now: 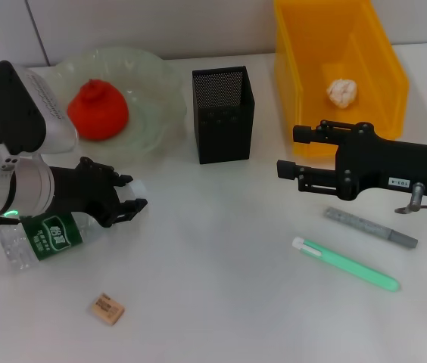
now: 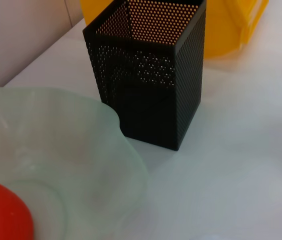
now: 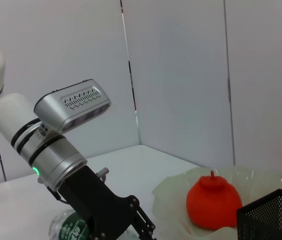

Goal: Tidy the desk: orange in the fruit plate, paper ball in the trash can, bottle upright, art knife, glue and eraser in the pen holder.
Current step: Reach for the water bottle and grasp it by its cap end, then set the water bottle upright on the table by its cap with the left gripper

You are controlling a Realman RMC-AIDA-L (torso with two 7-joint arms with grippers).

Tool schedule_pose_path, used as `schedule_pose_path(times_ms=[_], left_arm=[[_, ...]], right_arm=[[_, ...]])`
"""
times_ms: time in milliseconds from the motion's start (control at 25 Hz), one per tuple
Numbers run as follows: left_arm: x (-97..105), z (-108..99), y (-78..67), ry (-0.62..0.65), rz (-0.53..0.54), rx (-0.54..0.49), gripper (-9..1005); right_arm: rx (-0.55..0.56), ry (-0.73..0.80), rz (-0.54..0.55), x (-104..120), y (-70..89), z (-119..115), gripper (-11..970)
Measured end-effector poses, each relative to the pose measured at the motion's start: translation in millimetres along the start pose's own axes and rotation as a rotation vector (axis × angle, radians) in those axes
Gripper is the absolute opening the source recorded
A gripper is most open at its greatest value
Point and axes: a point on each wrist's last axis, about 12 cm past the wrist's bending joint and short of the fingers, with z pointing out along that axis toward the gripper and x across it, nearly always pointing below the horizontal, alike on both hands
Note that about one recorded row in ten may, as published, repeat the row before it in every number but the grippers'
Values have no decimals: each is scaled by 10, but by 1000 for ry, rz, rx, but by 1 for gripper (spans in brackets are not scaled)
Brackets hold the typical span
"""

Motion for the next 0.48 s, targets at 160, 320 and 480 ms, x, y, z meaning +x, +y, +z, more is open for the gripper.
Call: schedule_pose_path(times_ms=[160,320,480], left_arm=[[-14,-42,-16,-13,2,7,448],[-43,-87,-32,-37,2,11,452],[-83,-164,-60,-89,-5,21,456]], right_arm=[[0,-1,1,0,0,-1,690],[-2,-2,0,-4,0,1,690],[-3,-3,0,-6,1,2,690]])
